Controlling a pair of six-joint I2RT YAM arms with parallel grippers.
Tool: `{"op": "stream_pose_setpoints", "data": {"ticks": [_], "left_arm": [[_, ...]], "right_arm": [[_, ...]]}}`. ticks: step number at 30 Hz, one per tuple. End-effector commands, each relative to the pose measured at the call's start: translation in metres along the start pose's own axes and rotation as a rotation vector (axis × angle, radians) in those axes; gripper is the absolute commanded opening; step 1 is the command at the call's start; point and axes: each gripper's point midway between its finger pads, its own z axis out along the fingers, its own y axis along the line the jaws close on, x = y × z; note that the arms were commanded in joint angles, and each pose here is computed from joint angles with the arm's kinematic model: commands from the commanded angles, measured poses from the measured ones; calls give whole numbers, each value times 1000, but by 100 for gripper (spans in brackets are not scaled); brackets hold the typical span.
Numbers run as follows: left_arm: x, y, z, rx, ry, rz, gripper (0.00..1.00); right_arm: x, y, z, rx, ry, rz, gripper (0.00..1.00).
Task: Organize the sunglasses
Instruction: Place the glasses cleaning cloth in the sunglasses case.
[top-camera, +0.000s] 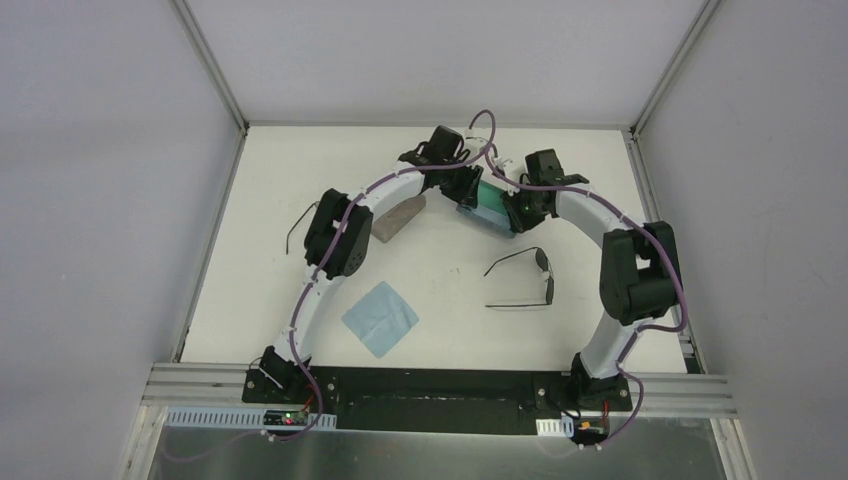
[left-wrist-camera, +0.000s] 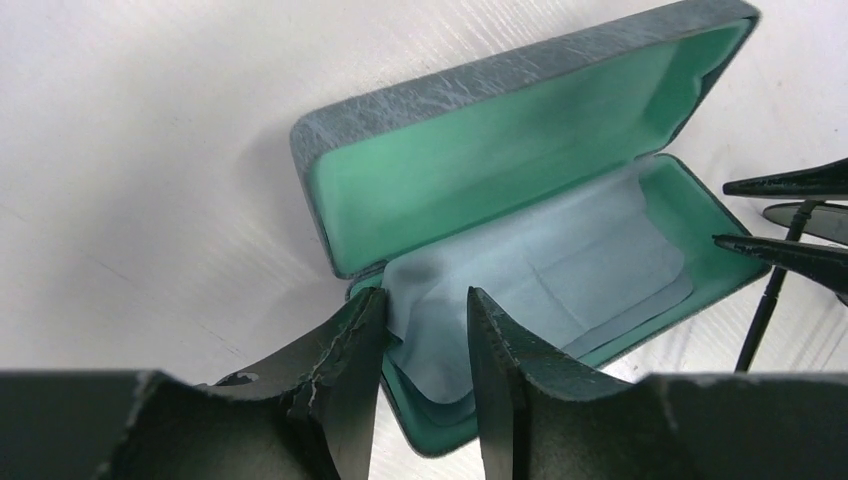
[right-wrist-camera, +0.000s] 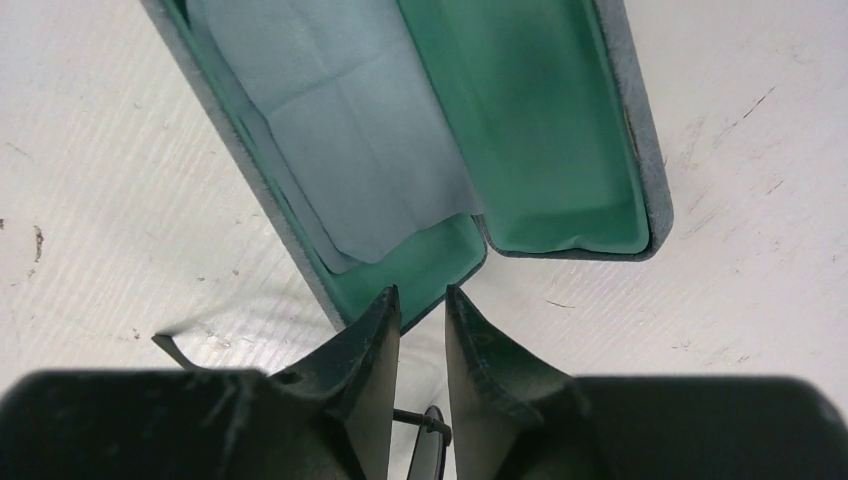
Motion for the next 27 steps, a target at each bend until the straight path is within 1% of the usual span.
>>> {"op": "stream_pose_setpoints", "data": {"ticks": [1,6,13,17,22,27], "left_arm": [[-54,-20,-32,-9,-113,60,38],[-59,-24,-38,-9,-124,41,39],[-62,-20,-48,-60,-125,-5,42],[-52,-13,-60,-76,-109,-62,46],[-34,9,-76,-129,-78,-108,48],[-16,19,-92,-139,-47,-105,49]], "right_arm": [[-18,14,-18,-19,-65,-41,26],[-19,19,-17,-29,-64,-66,27],[-24,20,-22,-34,-80,-70,28],[-33,25,-27,-67,-108,-82,30],[-47,27,-26,-97,-131,-85,32],[-68,35,-29,-166,-173,-93,33]]}}
